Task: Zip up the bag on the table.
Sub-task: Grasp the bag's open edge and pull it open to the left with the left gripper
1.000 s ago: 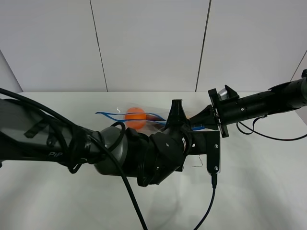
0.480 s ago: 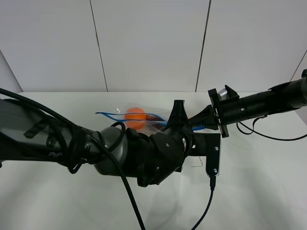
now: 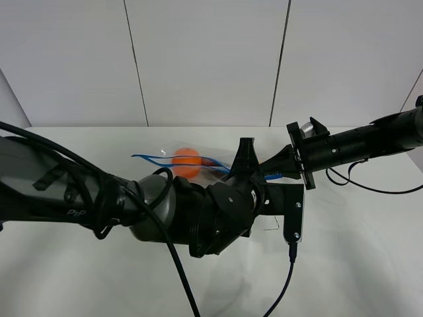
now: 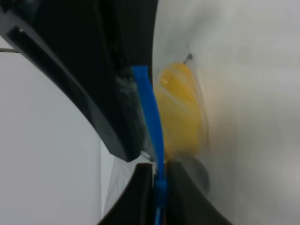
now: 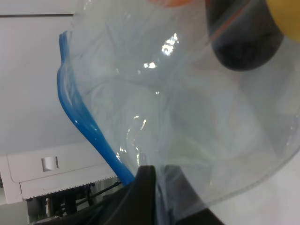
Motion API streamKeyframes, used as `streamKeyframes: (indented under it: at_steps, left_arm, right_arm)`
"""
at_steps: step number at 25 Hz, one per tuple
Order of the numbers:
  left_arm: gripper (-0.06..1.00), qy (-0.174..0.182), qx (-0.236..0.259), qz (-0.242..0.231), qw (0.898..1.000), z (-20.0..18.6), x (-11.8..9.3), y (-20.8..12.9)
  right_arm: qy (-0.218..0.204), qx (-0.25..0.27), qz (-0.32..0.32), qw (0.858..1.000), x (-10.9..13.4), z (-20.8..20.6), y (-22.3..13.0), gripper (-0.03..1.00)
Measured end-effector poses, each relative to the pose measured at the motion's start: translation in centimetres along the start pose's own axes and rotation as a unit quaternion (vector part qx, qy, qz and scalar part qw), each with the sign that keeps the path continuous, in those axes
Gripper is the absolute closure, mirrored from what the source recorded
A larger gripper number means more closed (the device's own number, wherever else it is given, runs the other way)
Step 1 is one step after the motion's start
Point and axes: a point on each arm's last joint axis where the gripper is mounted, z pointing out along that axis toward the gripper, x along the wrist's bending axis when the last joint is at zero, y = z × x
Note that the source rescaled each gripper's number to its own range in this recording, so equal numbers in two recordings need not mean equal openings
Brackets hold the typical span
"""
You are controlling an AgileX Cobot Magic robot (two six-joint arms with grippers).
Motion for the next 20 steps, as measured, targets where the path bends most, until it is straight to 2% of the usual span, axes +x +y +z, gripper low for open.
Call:
streamKeyframes:
  at_steps: [20]
  left_arm:
    - [0.94,0.029,0.048,0.017,0.998,0.2,0.3,-1.7]
  right_arm:
    - [-0.001,-0.003,0.001,1.000,0.0,0.0,0.1,0.97]
